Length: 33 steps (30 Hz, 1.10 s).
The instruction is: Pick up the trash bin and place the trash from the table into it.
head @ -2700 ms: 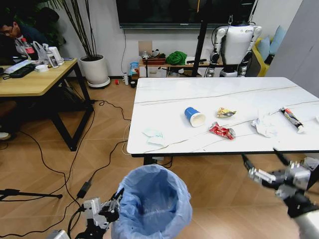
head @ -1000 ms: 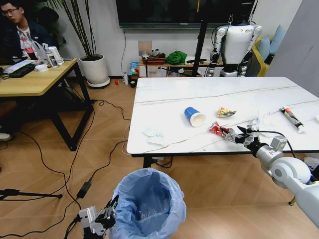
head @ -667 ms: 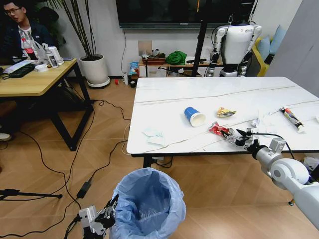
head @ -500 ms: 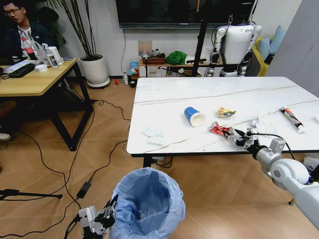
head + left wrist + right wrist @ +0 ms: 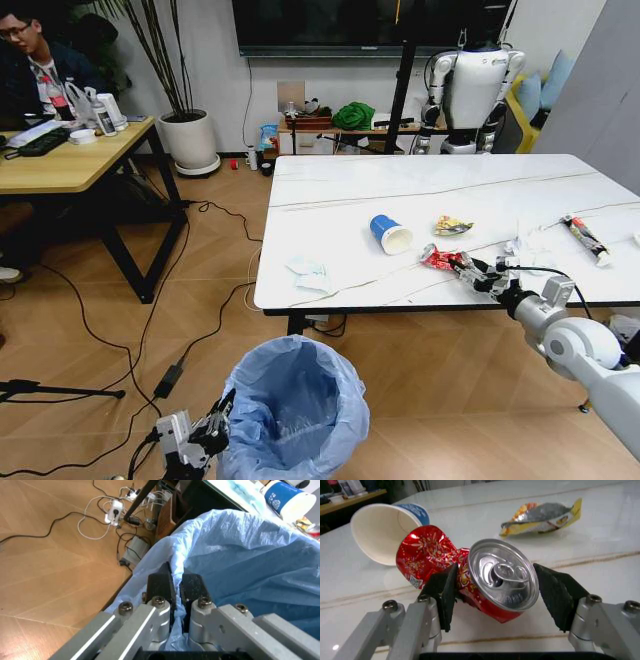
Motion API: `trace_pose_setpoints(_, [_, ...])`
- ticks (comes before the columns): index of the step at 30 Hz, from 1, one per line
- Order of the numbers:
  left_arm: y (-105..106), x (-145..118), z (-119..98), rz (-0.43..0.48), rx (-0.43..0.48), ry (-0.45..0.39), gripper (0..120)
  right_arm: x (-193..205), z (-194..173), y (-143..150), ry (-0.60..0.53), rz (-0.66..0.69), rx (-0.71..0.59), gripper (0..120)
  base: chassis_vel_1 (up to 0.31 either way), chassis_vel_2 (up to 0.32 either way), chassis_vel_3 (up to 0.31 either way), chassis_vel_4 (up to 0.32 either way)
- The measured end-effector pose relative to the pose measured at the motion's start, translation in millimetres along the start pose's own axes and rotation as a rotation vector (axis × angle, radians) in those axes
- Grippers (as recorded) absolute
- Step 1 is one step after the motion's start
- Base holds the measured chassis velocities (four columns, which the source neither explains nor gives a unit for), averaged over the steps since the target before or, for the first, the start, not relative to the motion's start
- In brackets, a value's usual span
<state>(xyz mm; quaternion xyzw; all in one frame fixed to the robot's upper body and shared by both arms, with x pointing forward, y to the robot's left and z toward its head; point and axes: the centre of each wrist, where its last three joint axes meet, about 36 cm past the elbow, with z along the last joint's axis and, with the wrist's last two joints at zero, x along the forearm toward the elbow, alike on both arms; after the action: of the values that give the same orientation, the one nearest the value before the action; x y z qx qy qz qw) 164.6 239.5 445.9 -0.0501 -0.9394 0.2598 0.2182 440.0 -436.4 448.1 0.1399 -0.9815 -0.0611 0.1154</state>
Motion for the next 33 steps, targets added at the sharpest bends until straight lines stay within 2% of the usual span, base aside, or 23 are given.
trace_pose_setpoints(4, [0.2,-1.0,-0.9,0.01,-0.01,0.006,0,12.1,-19.0,9.3,-0.04,-0.03,0.021,51,0.0,0.0,0.0,0.0])
trace_pose_setpoints(5, [-0.9,-2.7,-0.9,0.032,-0.008,0.016,0,30.3,-36.5,22.8,-0.081,-0.073,0.052,51,0.0,0.0,0.0,0.0])
trace_pose_setpoints(8, [-1.9,-9.2,3.3,0.064,0.002,0.036,0,53.1,-56.5,43.1,-0.131,-0.158,0.109,51,0.0,0.0,0.0,0.0])
trace_pose_setpoints(10, [-1.9,-9.7,3.6,0.066,0.002,0.037,0,54.0,-57.5,44.7,-0.134,-0.164,0.112,51,0.0,0.0,0.0,0.0])
trace_pose_setpoints(14, [-2.3,-16.0,6.6,0.081,0.018,0.04,0,60.8,-66.5,78.4,-0.179,-0.284,0.138,51,0.0,0.0,0.0,0.0])
trace_pose_setpoints(16, [-2.1,-20.7,6.7,0.087,0.026,0.036,0,62.8,-65.9,106.3,-0.194,-0.378,0.142,51,0.0,0.0,0.0,0.0])
trace_pose_setpoints(17, [-2.1,-20.7,6.7,0.087,0.026,0.036,0,62.8,-65.9,106.3,-0.194,-0.378,0.142,51,0.0,0.0,0.0,0.0])
trace_pose_setpoints(20, [-1.2,-25.1,6.8,0.085,0.04,0.027,0,66.7,-53.1,143.5,-0.16,-0.559,0.188,51,0.0,0.0,0.0,0.0])
trace_pose_setpoints(25, [-0.6,-29.0,6.8,0.086,0.047,0.028,0,76.9,-30.9,167.2,-0.118,-0.684,0.217,51,0.0,0.0,0.0,0.0])
trace_pose_setpoints(30, [-1.1,-29.3,7.9,0.082,0.06,0.032,0,83.1,-12.1,176.5,-0.067,-0.786,0.278,51,0.0,0.0,0.0,0.0])
trace_pose_setpoints(33, [-2.0,-29.3,8.4,0.077,0.071,0.036,0,83.9,-12.2,177.2,-0.058,-0.799,0.291,51,0.0,0.0,0.0,0.0])
